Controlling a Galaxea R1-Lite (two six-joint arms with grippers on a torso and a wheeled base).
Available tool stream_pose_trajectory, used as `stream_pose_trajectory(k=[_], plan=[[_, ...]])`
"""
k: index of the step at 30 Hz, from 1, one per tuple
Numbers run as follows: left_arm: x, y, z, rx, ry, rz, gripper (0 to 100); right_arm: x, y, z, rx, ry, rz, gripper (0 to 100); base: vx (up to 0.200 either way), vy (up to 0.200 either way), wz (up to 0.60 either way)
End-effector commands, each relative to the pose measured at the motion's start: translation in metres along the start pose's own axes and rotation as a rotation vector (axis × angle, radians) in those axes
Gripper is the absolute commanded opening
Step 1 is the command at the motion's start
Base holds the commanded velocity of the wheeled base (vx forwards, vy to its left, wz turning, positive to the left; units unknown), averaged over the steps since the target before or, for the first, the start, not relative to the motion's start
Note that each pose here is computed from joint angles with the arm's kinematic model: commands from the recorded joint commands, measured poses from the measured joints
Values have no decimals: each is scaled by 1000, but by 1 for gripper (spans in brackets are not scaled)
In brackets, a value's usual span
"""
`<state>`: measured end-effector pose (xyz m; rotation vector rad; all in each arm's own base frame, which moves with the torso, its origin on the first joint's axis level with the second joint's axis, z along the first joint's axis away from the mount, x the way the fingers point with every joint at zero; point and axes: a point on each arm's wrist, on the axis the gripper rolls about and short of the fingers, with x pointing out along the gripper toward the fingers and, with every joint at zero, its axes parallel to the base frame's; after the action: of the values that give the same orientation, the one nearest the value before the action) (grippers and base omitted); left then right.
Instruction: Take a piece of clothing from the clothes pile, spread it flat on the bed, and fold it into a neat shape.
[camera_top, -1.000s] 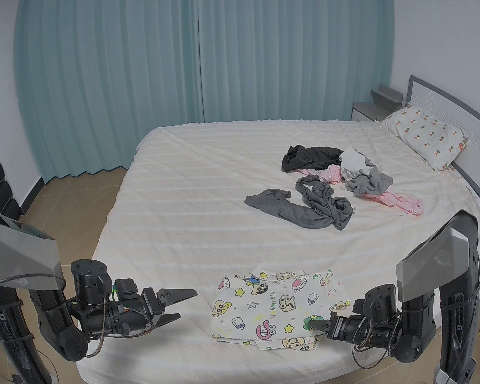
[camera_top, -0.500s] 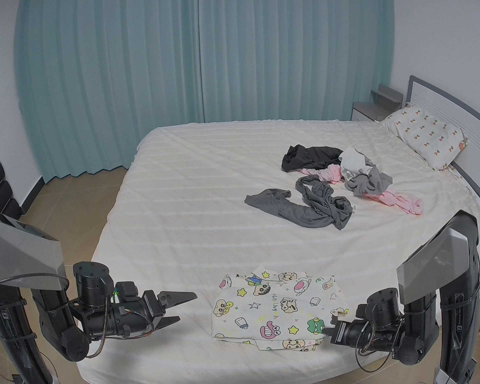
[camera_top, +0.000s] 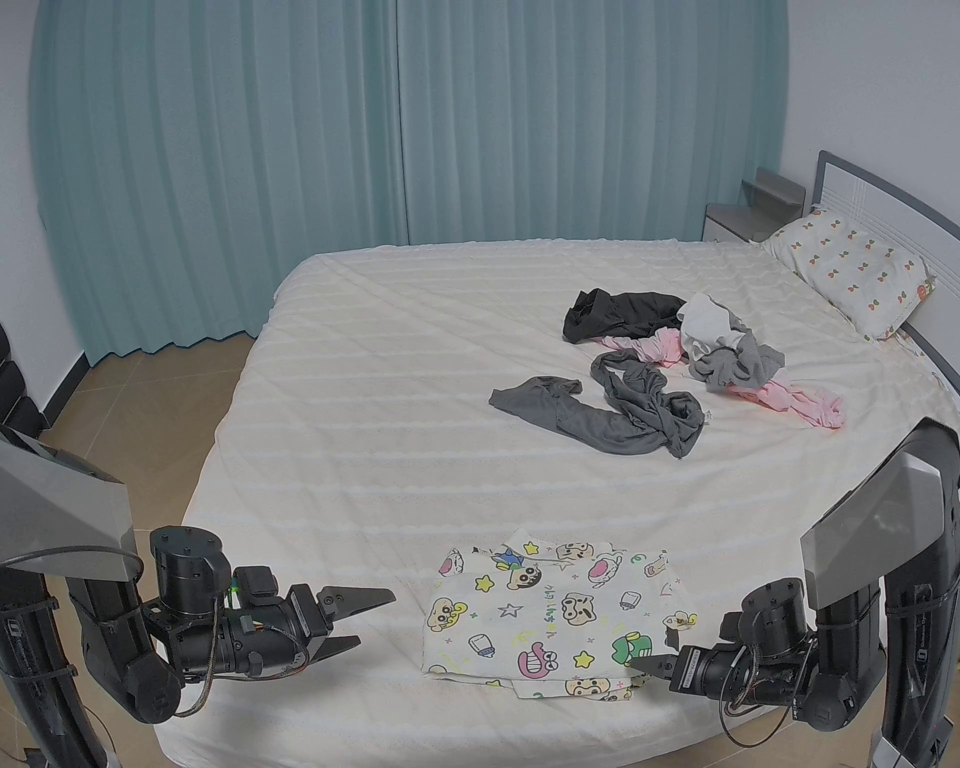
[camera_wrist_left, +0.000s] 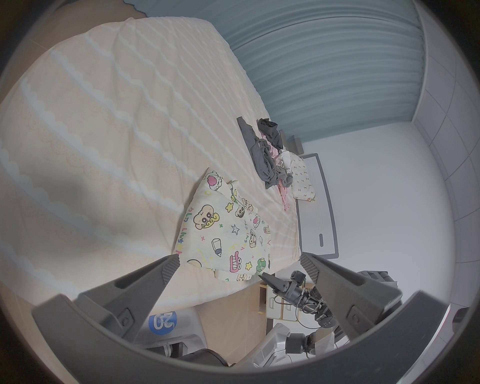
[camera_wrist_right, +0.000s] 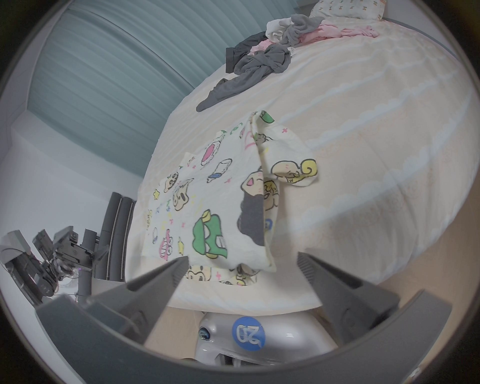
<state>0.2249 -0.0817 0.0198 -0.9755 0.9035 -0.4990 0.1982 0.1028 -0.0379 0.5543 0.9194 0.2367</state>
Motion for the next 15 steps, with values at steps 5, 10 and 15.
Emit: stream_pose_trajectory(k=[5,10,15], plan=[[0,1,-1,-2,4,4,100,-15,15,10,45,-59,81,100,0,0,0],[1,2,-1,-3,5,5,100,-14,16,12,48,-74,83,100,0,0,0],[2,2,0,-1,4,4,100,-7,15,11,45,-64,80,100,0,0,0]])
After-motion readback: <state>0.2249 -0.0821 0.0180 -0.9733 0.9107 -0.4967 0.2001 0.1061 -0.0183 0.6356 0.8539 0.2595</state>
